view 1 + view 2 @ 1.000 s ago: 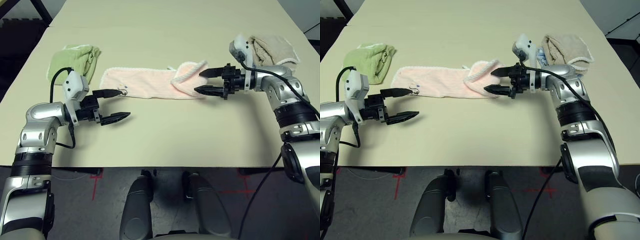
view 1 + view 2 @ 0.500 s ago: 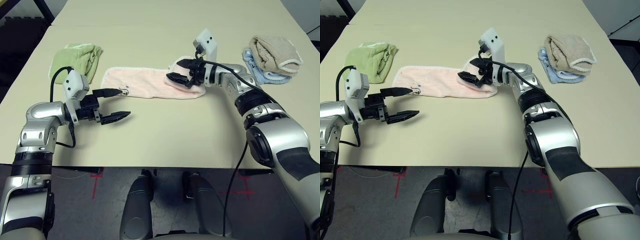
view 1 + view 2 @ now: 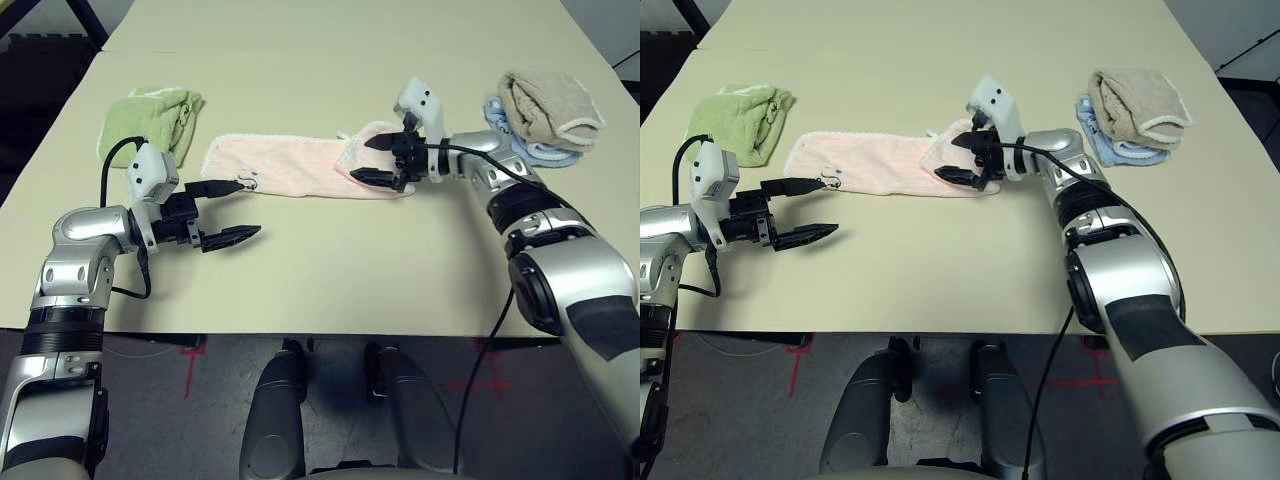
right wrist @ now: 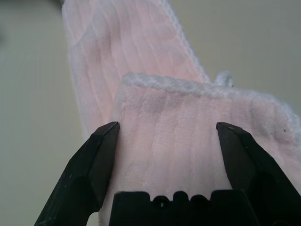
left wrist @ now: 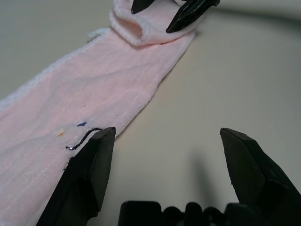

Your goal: Fold the towel and set it aside.

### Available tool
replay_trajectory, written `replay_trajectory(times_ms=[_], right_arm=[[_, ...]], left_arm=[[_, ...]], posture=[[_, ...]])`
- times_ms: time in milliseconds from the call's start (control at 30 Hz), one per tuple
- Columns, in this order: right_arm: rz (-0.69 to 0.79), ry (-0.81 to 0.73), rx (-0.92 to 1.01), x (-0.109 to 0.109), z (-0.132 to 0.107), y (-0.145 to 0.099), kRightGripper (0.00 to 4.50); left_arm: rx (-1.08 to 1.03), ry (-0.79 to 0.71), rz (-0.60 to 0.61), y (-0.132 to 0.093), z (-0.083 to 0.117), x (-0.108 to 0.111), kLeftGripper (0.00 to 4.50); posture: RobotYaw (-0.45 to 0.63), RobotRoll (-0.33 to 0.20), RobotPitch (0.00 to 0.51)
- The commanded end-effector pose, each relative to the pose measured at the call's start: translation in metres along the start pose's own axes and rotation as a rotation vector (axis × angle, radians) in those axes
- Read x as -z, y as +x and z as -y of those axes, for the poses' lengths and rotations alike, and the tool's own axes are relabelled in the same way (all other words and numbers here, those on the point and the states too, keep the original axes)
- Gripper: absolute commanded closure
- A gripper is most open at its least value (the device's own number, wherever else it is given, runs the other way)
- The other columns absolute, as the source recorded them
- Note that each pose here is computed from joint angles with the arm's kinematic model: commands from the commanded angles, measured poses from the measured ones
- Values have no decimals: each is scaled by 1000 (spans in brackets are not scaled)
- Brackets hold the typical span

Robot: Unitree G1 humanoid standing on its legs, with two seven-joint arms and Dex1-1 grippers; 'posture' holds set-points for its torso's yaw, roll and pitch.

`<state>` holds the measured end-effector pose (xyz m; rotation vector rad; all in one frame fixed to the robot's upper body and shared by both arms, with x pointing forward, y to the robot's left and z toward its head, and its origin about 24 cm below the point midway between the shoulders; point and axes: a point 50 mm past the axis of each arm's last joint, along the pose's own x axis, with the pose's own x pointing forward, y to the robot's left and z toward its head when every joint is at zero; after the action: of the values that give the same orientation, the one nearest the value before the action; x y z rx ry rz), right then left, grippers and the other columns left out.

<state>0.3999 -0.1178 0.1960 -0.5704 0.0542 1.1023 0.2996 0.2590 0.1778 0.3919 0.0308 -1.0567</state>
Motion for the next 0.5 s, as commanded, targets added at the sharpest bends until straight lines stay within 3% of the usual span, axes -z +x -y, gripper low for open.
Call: replay_trajectory(times_ms=[33,500], right_arm=[[-7,-46,-37,3,-10,8,38],[113,-108,-69,-29,-8,5,38]], left_arm=[[11,10,-4,2,0,-1,0],[5,7,-10,-2,3,1,0]], posture=[[-27,0,199],[-20,0,199]])
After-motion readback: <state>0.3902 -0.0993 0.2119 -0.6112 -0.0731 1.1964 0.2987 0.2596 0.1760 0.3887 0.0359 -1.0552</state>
